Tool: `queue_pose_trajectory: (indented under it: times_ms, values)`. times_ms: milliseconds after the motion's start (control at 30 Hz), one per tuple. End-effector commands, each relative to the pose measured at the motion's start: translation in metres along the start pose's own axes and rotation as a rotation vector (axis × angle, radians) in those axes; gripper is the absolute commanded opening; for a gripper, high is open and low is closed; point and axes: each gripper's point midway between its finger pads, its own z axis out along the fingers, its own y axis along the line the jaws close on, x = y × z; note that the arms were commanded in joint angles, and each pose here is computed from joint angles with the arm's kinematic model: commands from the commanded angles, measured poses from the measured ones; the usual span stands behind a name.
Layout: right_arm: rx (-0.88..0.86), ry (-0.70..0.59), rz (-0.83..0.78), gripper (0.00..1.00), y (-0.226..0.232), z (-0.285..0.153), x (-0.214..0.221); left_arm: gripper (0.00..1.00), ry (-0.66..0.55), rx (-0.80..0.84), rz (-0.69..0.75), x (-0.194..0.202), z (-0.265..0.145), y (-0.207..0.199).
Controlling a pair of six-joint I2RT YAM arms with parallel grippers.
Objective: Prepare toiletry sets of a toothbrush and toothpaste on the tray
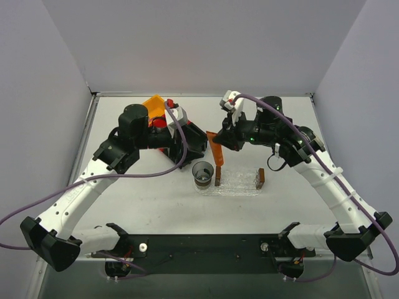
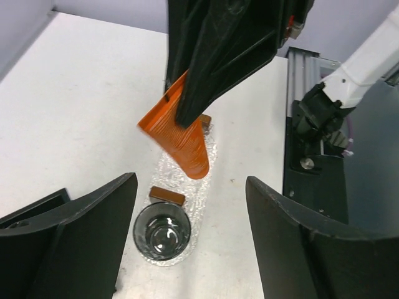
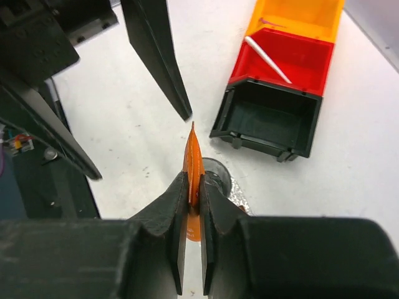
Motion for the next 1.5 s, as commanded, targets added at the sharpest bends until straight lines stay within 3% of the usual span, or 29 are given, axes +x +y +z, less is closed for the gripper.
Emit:
queue_pose_trajectory:
  times_ms: [0,500,833,1467]
  values:
    - [0.140,-0.151,-0.049,0.00,-0.021,-0.025,-0.022,0.80,-0.068,-0.120,0.065,-0.018,-0.018,0.017]
    - [0.327,-0.343,-0.046,0.00,-0.042,-0.037,0.016,0.76,-0.106,-0.441,-0.015,-0.001,-0.073,0.082]
    - [0.400,-0.404,-0.039,0.00,-0.046,-0.035,0.058,0.75,-0.083,-0.521,-0.056,0.019,-0.091,0.099]
    - [0.564,-0.322,-0.026,0.00,-0.071,-0.039,0.105,0.74,-0.053,-0.566,-0.106,0.054,-0.100,0.114]
